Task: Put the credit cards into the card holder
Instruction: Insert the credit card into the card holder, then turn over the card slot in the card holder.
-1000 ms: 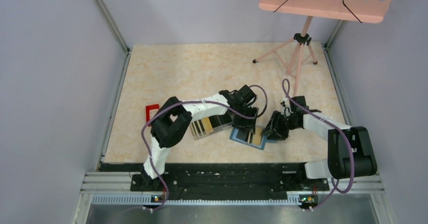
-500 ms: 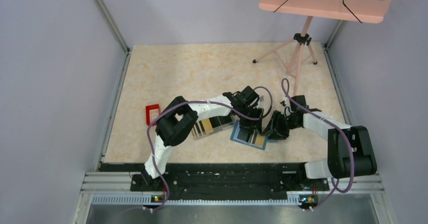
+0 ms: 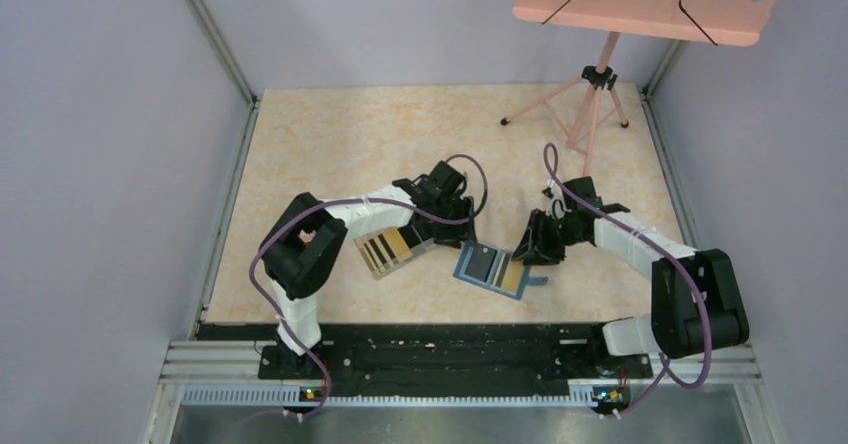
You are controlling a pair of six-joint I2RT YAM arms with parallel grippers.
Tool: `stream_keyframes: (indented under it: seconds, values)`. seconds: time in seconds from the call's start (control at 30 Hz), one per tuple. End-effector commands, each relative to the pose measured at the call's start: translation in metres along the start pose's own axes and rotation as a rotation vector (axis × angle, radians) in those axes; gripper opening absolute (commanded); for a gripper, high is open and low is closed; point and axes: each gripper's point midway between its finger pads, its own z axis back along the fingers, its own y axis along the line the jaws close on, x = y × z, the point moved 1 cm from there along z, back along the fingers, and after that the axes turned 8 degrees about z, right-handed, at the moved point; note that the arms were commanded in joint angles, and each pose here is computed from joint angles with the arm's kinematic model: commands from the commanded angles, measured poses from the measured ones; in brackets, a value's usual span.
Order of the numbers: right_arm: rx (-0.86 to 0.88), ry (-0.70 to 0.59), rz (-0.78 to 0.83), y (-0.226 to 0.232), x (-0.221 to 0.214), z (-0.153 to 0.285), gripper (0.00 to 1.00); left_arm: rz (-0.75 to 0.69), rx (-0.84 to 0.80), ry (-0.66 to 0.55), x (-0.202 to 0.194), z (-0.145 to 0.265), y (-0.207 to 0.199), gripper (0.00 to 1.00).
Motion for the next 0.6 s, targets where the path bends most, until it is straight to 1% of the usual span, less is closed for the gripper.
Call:
stream_keyframes:
  seconds: [0.0,0.17,0.4,0.57]
  values:
    - [-0.006,-0.049,0.126,0.025,0.016,0.008,0.39,0.066,0.081,-0.117,0.026,0.024,0.026,0.53]
    - [-0.010,-0.016,0.147,0.028,0.008,-0.002,0.37,0.058,0.056,-0.086,0.026,0.022,0.024,0.53]
    - [0.003,0.039,0.122,0.018,-0.009,-0.018,0.27,0.011,0.006,-0.027,0.011,0.009,-0.001,0.50]
    - [-0.003,0.068,0.111,0.011,-0.018,-0.025,0.19,-0.015,-0.011,0.023,-0.004,-0.007,-0.015,0.49]
